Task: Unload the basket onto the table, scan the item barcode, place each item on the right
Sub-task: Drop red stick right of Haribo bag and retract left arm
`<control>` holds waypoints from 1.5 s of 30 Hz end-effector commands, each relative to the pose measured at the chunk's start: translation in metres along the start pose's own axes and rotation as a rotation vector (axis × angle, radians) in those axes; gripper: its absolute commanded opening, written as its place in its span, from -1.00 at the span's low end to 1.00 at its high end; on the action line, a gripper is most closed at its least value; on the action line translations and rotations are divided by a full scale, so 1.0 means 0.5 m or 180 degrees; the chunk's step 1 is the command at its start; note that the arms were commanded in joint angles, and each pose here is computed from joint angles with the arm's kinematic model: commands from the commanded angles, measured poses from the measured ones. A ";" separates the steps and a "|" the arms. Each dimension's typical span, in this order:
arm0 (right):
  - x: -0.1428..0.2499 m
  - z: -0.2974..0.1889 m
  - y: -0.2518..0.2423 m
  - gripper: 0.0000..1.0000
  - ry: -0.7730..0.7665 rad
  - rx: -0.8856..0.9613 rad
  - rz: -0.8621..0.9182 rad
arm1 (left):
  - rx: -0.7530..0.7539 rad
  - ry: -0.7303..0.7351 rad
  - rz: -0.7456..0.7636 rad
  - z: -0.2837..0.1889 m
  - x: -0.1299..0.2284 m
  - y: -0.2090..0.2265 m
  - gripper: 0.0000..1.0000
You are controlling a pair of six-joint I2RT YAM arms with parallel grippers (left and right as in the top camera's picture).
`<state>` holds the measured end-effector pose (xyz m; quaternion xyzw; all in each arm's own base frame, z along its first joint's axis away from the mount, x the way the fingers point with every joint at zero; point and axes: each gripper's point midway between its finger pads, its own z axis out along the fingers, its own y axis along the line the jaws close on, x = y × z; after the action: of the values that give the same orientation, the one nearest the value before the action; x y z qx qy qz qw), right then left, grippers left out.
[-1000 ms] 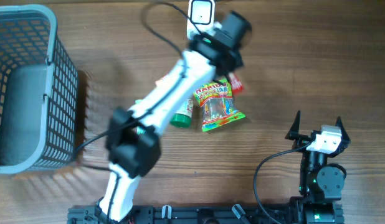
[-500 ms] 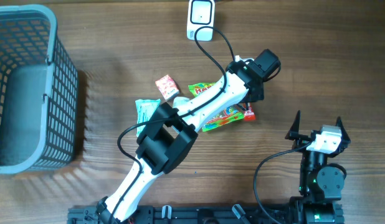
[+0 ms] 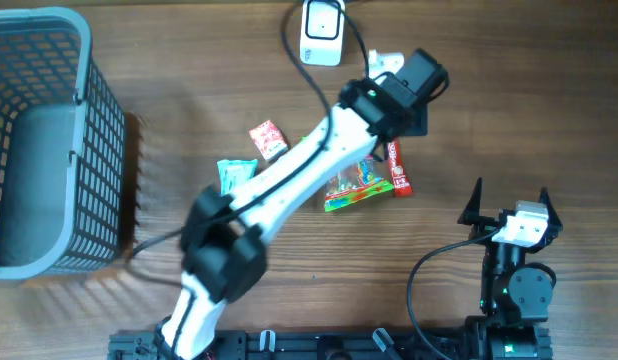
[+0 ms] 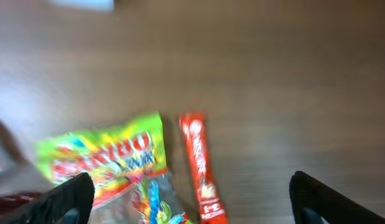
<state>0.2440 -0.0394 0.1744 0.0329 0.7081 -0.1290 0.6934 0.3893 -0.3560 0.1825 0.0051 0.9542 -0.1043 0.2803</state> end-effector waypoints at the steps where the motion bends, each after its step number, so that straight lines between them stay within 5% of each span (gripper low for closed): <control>1: -0.001 0.000 0.006 0.99 -0.0013 -0.0052 -0.0019 | -0.0064 -0.0908 0.0009 -0.188 -0.133 0.040 0.95; 17: -0.001 0.000 0.006 0.99 -0.0013 -0.0052 -0.0019 | -0.0308 -0.2982 -0.0271 -0.683 -0.318 0.198 0.99; 29: -0.001 0.000 0.006 0.99 -0.0014 -0.0052 -0.0018 | -0.0946 -0.4626 -0.0589 -1.107 -0.343 0.375 1.00; 37: -0.001 0.000 0.006 0.99 -0.0014 -0.0052 -0.0019 | -0.1388 -0.4817 -0.0370 -1.188 -0.320 0.426 1.00; 45: -0.001 0.000 0.006 0.99 -0.0013 -0.0052 -0.0019 | -0.1502 -0.4794 -0.0758 -1.230 -0.266 0.537 1.00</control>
<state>0.2440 -0.0394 0.1743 0.0329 0.7082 -0.1290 0.6933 0.2183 -0.0017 0.7072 -0.1792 0.5128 0.1072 0.8327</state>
